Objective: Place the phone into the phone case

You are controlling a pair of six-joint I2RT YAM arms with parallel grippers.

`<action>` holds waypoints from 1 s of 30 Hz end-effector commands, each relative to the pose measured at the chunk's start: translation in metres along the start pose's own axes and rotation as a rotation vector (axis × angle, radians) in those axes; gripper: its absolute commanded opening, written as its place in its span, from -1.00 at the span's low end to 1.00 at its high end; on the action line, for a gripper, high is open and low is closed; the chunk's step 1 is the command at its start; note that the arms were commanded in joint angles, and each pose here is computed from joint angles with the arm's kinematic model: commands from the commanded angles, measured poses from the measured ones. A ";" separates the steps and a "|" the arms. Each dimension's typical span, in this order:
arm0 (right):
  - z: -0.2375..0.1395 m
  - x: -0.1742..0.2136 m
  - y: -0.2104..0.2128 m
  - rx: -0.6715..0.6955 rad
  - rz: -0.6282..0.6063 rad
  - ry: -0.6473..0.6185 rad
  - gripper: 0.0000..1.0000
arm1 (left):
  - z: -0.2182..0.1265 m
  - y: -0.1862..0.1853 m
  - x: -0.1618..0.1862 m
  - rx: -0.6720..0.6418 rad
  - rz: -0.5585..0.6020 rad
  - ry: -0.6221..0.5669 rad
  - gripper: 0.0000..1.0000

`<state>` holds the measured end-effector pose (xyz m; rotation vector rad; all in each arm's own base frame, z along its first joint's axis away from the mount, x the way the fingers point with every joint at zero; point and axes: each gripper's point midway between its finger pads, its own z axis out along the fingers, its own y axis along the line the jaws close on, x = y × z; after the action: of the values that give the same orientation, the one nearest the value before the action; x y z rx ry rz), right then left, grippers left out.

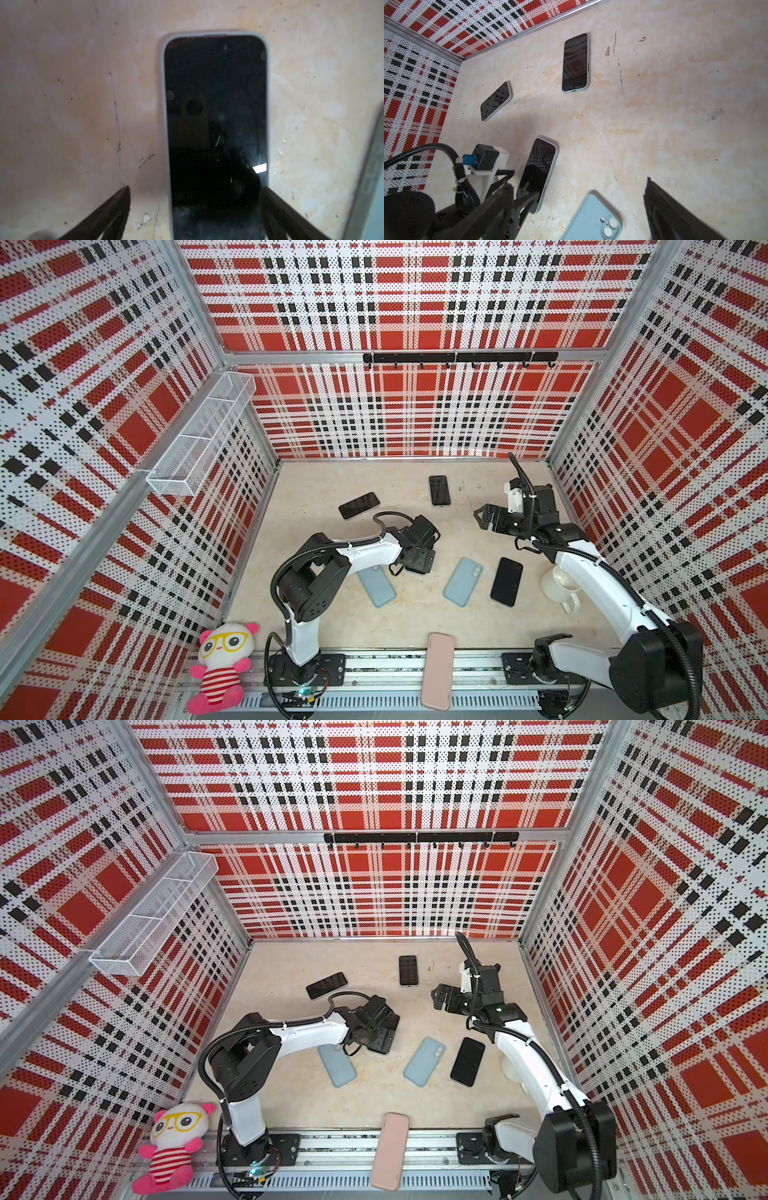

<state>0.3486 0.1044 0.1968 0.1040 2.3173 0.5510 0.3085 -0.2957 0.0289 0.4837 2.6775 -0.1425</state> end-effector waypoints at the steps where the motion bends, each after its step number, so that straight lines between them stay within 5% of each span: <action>1: -0.008 -0.002 0.001 -0.017 -0.026 -0.015 1.00 | 0.007 -0.014 0.003 -0.007 0.032 0.010 0.96; 13: 0.000 -0.002 -0.006 -0.001 -0.044 -0.007 0.98 | 0.026 -0.013 0.009 -0.054 0.004 0.053 0.99; 19: 0.001 -0.005 -0.008 0.009 -0.051 -0.015 0.97 | 0.030 -0.007 0.005 -0.065 -0.025 0.061 0.62; 24: -0.001 -0.009 -0.005 -0.001 -0.051 -0.039 0.96 | 0.038 0.009 -0.015 -0.085 -0.064 0.035 0.44; 30: 0.007 -0.019 -0.001 -0.022 -0.063 -0.057 0.95 | 0.050 0.039 -0.081 -0.119 -0.148 -0.074 0.38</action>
<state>0.3562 0.1020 0.1995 0.0514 2.2842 0.5364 0.3736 -0.3100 0.0211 0.3158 2.6649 -0.0997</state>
